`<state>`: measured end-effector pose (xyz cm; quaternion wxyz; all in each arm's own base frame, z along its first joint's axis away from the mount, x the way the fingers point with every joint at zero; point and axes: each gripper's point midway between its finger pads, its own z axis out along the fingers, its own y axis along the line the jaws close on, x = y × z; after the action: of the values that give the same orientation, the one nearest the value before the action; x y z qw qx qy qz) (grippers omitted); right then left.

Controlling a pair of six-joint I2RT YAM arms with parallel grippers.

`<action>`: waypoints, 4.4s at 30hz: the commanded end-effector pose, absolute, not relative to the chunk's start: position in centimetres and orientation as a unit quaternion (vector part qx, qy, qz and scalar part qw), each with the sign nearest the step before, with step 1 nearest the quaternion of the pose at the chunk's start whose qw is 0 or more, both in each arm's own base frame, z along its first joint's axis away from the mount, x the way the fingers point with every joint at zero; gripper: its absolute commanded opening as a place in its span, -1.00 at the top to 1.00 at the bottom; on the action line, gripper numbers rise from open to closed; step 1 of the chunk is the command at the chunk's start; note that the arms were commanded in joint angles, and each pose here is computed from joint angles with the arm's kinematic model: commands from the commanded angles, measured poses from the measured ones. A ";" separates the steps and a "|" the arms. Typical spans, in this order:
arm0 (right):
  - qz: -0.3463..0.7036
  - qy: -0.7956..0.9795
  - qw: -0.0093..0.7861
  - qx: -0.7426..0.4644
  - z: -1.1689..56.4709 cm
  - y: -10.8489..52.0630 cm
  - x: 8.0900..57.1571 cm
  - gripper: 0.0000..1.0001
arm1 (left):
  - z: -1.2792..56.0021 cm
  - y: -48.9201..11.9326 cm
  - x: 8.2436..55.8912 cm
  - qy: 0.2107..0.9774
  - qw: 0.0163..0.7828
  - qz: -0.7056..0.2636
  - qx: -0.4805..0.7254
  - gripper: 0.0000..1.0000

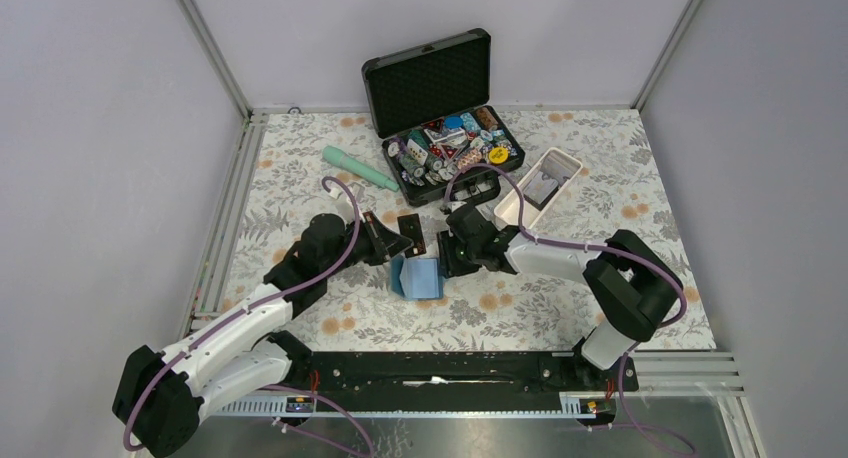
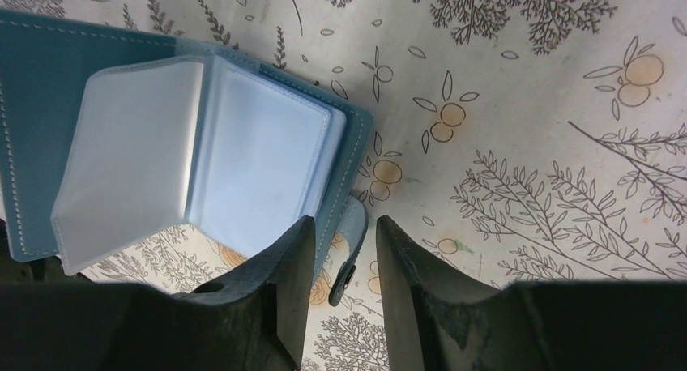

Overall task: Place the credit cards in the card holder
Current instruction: Insert the credit card into the card holder.

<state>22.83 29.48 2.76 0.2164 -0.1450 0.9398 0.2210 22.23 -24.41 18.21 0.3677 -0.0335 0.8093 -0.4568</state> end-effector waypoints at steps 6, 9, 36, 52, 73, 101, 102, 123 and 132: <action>0.185 0.946 0.219 -0.153 2.6 29.4 22.8 0.27 | 21.0 -24.3 23.3 0.788 0.404 -0.463 -0.031 1.00; 0.186 0.945 0.219 -0.154 2.8 29.4 22.6 0.33 | 21.1 -24.3 23.3 0.788 0.406 -0.461 -0.032 1.00; 0.254 0.920 0.261 -0.144 8.5 30.7 22.5 1.00 | 19.2 -27.0 22.4 0.794 0.337 -0.505 -0.036 1.00; 0.241 0.922 0.268 -0.143 8.4 30.0 22.6 1.00 | 13.4 -27.0 21.2 0.845 0.283 -0.449 -0.058 1.00; 0.188 0.938 0.251 -0.150 4.6 28.7 22.8 1.00 | 7.3 -23.2 20.1 0.890 0.260 -0.361 -0.096 1.00; 0.165 0.947 0.227 -0.158 2.7 28.3 22.5 1.00 | 4.3 -22.3 20.1 0.908 0.226 -0.341 -0.092 1.00; 0.164 0.947 0.226 -0.159 2.6 28.2 22.5 1.00 | 4.2 -22.2 20.1 0.908 0.225 -0.342 -0.093 1.00; 0.150 0.952 0.207 -0.166 1.5 28.1 22.3 1.00 | 5.6 -21.9 20.2 0.876 0.211 -0.419 -0.116 1.00; 0.145 0.954 0.202 -0.167 1.2 28.0 22.2 1.00 | 6.5 -20.4 20.5 0.880 0.245 -0.387 -0.127 1.00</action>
<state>22.05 27.75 1.14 0.2024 -0.1590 0.9540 0.1538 19.56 -20.91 5.16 0.2107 -0.1273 0.8863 -0.3922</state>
